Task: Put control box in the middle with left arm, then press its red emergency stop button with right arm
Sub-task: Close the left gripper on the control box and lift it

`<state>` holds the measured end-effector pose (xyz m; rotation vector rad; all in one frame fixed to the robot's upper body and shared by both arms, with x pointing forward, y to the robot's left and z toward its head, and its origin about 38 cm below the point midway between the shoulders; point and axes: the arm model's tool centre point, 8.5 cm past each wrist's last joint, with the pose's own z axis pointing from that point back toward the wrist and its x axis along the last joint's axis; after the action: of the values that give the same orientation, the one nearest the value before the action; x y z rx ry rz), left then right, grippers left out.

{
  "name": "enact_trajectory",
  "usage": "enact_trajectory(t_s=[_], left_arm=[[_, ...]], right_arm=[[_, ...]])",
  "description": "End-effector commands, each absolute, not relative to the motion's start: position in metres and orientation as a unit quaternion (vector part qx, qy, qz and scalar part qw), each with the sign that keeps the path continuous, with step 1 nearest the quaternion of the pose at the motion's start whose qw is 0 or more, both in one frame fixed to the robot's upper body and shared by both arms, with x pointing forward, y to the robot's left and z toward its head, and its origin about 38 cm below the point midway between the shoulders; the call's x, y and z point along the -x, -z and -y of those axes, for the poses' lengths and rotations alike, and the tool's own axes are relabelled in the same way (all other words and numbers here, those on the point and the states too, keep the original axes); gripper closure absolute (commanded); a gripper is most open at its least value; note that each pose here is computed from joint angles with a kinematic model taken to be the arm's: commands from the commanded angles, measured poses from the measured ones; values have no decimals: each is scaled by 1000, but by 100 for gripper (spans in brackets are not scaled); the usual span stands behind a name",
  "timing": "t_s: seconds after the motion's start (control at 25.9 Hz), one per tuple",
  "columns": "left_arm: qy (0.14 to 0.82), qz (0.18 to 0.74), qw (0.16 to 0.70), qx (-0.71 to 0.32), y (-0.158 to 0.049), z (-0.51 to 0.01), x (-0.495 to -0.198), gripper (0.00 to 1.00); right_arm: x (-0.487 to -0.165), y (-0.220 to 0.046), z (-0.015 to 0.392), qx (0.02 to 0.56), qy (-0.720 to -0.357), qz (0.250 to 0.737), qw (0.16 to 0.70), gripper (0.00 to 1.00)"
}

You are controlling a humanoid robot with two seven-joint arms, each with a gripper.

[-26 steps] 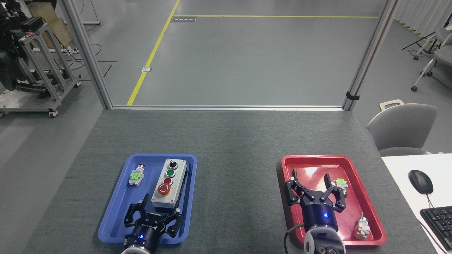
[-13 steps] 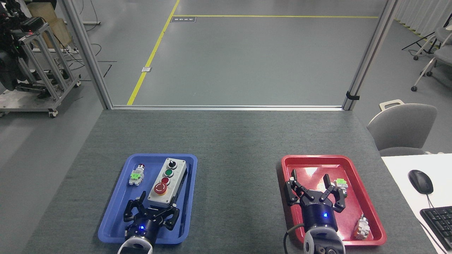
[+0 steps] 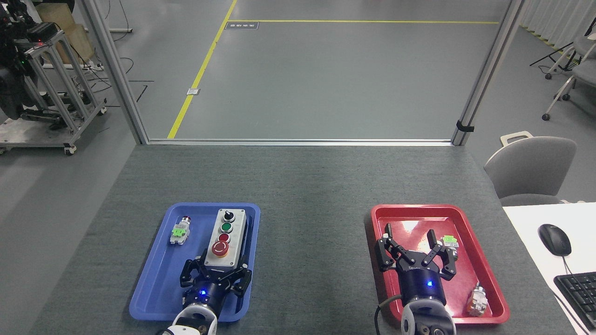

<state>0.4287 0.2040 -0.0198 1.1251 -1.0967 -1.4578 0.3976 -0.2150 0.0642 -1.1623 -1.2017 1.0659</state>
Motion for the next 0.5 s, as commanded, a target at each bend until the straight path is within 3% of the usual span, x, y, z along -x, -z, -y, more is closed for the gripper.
enact_trajectory(t_s=[0.0, 0.46], left_arm=[[594, 453, 476, -463, 14, -200, -435, 1], [602, 442, 480, -460, 19, -203, -442, 2]], right_arm=[[-398, -64, 215, 491, -450, 507, 548, 0], [-397, -64, 215, 491, -450, 507, 548, 0]])
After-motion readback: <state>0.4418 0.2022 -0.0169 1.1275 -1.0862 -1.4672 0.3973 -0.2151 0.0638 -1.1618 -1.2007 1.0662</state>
